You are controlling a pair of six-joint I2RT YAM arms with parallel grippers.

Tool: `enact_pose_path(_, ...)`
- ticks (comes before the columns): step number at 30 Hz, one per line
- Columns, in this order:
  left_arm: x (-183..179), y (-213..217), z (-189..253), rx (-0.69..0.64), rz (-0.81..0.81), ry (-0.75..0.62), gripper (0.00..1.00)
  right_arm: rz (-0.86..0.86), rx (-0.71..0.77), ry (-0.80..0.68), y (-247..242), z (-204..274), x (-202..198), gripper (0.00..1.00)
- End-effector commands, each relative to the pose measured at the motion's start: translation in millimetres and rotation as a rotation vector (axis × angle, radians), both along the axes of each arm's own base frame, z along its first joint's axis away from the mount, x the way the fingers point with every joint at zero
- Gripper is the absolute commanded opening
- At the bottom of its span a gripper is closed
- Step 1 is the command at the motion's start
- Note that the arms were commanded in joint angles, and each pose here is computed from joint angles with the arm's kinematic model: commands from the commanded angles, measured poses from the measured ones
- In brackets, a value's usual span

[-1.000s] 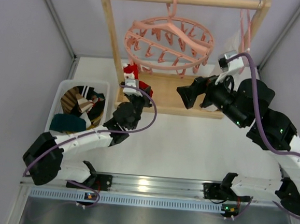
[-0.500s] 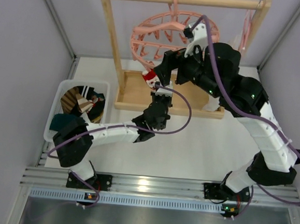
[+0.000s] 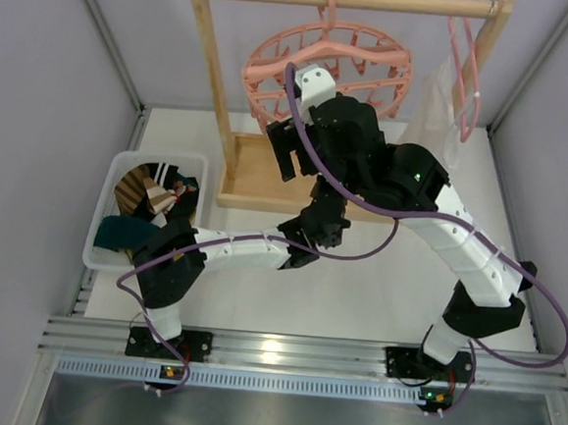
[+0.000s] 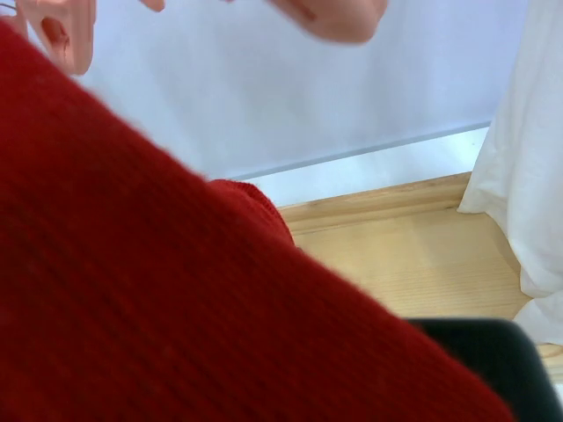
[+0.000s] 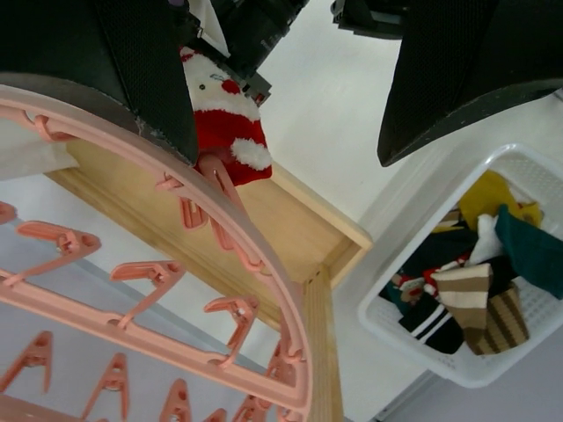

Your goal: Remove the socks clipped to the hanger

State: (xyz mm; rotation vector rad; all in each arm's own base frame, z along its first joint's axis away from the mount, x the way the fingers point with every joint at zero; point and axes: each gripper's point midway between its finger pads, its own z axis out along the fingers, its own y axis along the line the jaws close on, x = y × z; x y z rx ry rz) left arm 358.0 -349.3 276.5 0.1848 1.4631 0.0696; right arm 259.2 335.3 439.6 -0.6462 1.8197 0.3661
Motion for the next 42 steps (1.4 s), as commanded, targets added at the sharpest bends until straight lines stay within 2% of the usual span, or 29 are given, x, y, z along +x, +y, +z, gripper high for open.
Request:
enact_pose_path(1, -2.1, -5.2, 26.0, -0.031, 0.015, -0.045, 0.00, -0.122, -0.098, -0.077, -15.8, 1.1, 14.1, 0.79)
enact_pose_path(2, -2.3, -6.4, 26.3, -0.027, 0.014, -0.045, 0.00, -0.186, -0.117, -0.100, -24.1, 2.3, 20.6, 0.78)
enact_pose_path(10, -2.6, -15.5, 29.5, -0.006, 0.011, -0.052, 0.00, -0.322, -0.249, -0.182, -15.8, -13.4, 22.8, 0.77)
enact_pose_path(15, -2.1, -18.0, 30.4, -0.011, 0.003, -0.055, 0.00, -0.405, -0.302, -0.249, -14.1, -17.9, 18.8, 0.78)
enact_pose_path(17, -1.9, -18.3, 30.3, -0.010, 0.003, -0.055, 0.00, -0.451, -0.327, -0.279, -17.4, -17.6, 16.1, 0.82)
enact_pose_path(22, -1.6, -20.5, 29.6, -0.022, -0.004, -0.055, 0.00, -0.523, -0.393, -0.329, -19.1, -26.4, 21.4, 0.82)
enact_pose_path(28, -2.5, -21.9, 27.6, -0.033, -0.019, -0.054, 0.00, -0.571, -0.344, -0.365, -11.9, -20.3, 27.5, 0.82)
enact_pose_path(41, -4.4, -18.7, 27.6, -0.057, -0.029, -0.074, 0.00, -0.686, -0.430, -0.420, -26.9, -36.8, 50.2, 0.86)
enact_pose_path(42, -4.8, -18.2, 24.7, -0.052, -0.031, -0.070, 0.00, -0.703, -0.402, -0.425, -27.0, -33.1, 51.9, 0.85)
